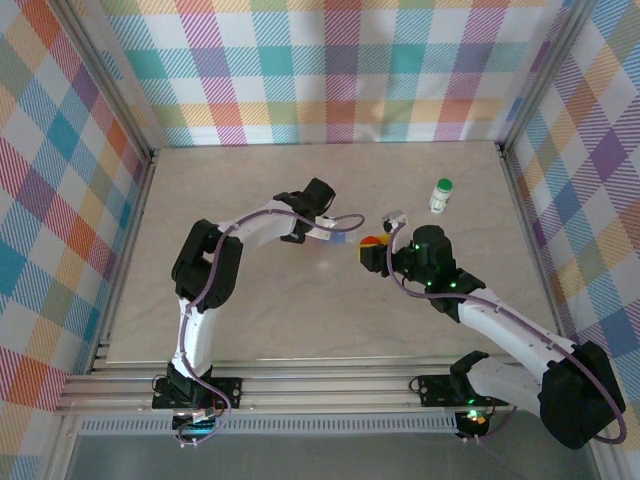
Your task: Sort the pills into containers
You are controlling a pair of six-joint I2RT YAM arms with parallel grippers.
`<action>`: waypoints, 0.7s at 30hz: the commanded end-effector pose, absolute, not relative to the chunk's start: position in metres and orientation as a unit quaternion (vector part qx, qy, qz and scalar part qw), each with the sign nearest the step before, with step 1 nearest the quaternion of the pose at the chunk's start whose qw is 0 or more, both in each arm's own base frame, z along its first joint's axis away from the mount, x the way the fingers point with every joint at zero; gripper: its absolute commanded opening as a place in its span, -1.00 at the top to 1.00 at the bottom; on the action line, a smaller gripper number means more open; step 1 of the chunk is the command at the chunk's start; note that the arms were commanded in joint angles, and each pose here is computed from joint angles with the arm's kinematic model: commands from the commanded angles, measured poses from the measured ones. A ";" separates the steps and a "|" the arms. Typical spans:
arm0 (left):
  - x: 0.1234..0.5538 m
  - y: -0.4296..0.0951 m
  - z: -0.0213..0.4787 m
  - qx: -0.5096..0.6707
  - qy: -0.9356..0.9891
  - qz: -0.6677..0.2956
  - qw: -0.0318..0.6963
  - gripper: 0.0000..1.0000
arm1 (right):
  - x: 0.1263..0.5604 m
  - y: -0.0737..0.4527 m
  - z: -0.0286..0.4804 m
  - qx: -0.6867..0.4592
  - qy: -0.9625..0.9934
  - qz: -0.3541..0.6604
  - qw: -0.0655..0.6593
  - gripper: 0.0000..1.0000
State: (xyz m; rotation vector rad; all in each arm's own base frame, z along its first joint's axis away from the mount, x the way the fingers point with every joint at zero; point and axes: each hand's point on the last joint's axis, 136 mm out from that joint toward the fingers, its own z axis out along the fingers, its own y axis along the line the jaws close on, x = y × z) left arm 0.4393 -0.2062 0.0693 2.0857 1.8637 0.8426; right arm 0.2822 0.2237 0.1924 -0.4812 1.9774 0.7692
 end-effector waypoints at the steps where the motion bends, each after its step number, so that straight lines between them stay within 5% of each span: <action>1: 0.436 -0.205 0.064 0.730 0.605 0.306 0.083 1.00 | 0.285 0.229 0.216 -0.196 0.788 0.330 0.481 1.00; 21: 0.430 -0.210 0.062 0.754 0.554 0.348 0.066 1.00 | 0.286 0.231 0.214 -0.196 0.791 0.332 0.476 1.00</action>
